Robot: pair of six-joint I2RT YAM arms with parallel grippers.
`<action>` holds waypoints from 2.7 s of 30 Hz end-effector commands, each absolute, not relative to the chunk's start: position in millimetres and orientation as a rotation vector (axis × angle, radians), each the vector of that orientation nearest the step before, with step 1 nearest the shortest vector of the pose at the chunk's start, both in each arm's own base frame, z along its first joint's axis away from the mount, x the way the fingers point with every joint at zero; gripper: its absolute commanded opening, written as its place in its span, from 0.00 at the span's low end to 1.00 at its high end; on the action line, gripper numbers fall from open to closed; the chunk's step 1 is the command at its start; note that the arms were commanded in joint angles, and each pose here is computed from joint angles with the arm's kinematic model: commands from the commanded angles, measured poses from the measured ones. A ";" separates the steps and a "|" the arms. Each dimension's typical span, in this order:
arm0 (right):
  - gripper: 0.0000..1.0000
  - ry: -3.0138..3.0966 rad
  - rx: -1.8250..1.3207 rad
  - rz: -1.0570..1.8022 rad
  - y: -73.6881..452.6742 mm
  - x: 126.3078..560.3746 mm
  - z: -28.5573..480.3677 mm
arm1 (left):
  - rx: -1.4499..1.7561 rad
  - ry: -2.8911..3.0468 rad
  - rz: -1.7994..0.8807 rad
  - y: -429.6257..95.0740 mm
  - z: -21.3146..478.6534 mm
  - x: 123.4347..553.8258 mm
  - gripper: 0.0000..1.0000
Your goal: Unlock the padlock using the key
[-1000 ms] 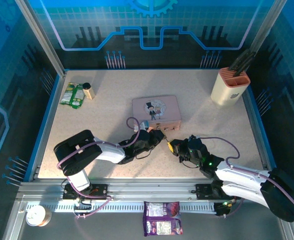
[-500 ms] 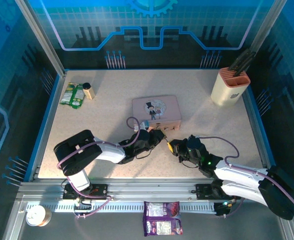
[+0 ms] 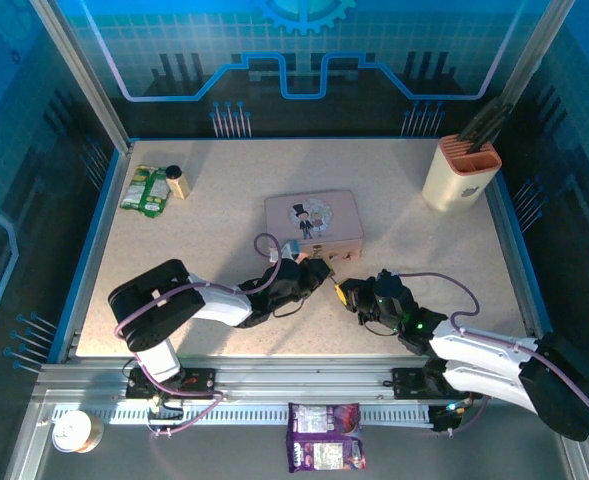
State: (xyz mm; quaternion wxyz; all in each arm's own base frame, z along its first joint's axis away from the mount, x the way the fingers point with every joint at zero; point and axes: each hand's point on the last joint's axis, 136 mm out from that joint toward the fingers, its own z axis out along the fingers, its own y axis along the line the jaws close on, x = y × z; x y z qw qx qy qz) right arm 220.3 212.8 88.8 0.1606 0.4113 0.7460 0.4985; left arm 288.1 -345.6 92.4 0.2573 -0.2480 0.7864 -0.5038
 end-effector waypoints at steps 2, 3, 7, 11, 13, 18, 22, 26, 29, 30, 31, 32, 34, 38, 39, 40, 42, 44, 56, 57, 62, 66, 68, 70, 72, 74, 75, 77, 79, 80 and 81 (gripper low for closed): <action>0.00 2.082 1.133 1.457 216.7 225.2 109.5 | -0.604 2.052 -1.498 -367.2 125.6 287.6 0.02; 0.00 2.080 1.130 1.454 216.1 225.1 110.1 | -0.604 2.052 -1.499 -367.4 126.0 287.4 0.02; 0.00 2.082 1.131 1.447 215.4 224.7 109.3 | -0.605 2.048 -1.505 -367.6 126.7 287.4 0.02; 0.00 2.084 1.128 1.446 216.1 225.2 108.6 | -0.596 2.044 -1.519 -369.0 130.5 285.7 0.02; 0.00 2.086 1.126 1.446 216.9 225.6 108.2 | -0.594 2.039 -1.522 -369.2 133.1 285.2 0.02; 0.00 2.091 1.132 1.442 217.4 226.0 105.0 | -0.595 2.035 -1.533 -369.0 136.4 284.0 0.02; 0.00 2.091 1.136 1.432 216.5 226.3 104.1 | -0.596 2.033 -1.538 -368.9 138.6 282.2 0.02; 0.00 2.085 1.132 1.432 216.1 227.0 105.2 | -0.593 2.032 -1.543 -369.9 139.9 281.0 0.02; 0.00 2.086 1.138 1.422 214.7 226.9 104.1 | -0.593 2.031 -1.543 -369.6 140.5 280.3 0.02; 0.00 2.085 1.140 1.421 214.1 226.7 103.5 | -0.592 2.030 -1.546 -369.7 141.3 280.0 0.02; 0.00 2.084 1.142 1.420 214.0 226.8 103.5 | -0.591 2.032 -1.543 -369.6 141.2 279.9 0.02; 0.00 2.080 1.143 1.421 213.8 227.4 104.1 | -0.588 2.034 -1.543 -370.5 141.0 279.1 0.02; 0.00 2.079 1.141 1.422 214.1 227.5 104.1 | -0.590 2.031 -1.545 -369.8 142.1 279.3 0.02; 0.00 2.062 1.126 1.446 217.0 230.0 108.9 | -0.585 2.028 -1.553 -371.2 144.7 278.3 0.02; 0.00 2.049 1.118 1.456 217.5 231.8 111.8 | -0.587 2.028 -1.554 -371.4 144.8 277.9 0.02; 0.00 2.042 1.109 1.463 217.9 232.7 113.7 | -0.588 2.027 -1.557 -371.5 145.5 277.8 0.02; 0.00 2.029 1.094 1.474 218.5 235.0 117.0 | -0.588 2.028 -1.563 -372.4 146.6 276.4 0.02; 0.00 2.024 1.085 1.483 219.8 236.0 118.6 | -0.586 2.028 -1.571 -373.7 148.1 274.7 0.02; 0.00 1.981 1.016 1.542 222.6 246.2 132.6 | -0.561 2.025 -1.602 -380.8 161.4 266.2 0.01; 0.00 1.984 1.005 1.543 222.9 246.7 133.7 | -0.560 2.024 -1.604 -381.4 162.2 266.0 0.01; 0.06 2.018 0.931 1.522 223.3 247.9 135.8 | -0.572 2.045 -1.556 -377.3 157.5 267.1 0.01; 0.35 2.106 0.852 1.422 216.2 241.9 125.0 | -0.600 2.087 -1.430 -362.8 147.1 271.2 0.00; 0.42 2.153 0.779 1.355 210.1 237.7 122.4 | -0.606 2.093 -1.402 -357.2 143.8 275.4 0.00; 0.50 2.213 0.720 1.243 198.6 231.8 116.8 | -0.634 2.102 -1.382 -350.6 137.5 279.5 0.00; 0.54 2.250 0.625 1.124 185.4 226.1 117.9 | -0.662 2.117 -1.360 -344.3 129.8 282.3 0.00; 0.55 2.271 0.519 1.009 174.9 222.6 122.0 | -0.670 2.127 -1.338 -340.2 125.8 284.2 0.00; 0.55 2.280 0.460 0.941 168.9 221.5 123.9 | -0.675 2.135 -1.325 -338.6 123.6 284.9 0.00; 0.55 2.289 0.318 0.839 163.5 220.6 127.6 | -0.676 2.140 -1.306 -335.8 121.8 285.6 0.00; 0.54 2.276 0.137 0.773 166.8 220.3 132.2 | -0.672 2.140 -1.299 -333.9 122.1 287.1 0.00; 0.54 2.255 0.033 0.753 172.1 219.6 135.3 | -0.668 2.137 -1.297 -333.0 123.2 288.3 0.00; 0.54 2.233 -0.055 0.727 176.1 218.7 136.4 | -0.663 2.135 -1.295 -332.1 124.6 289.0 0.00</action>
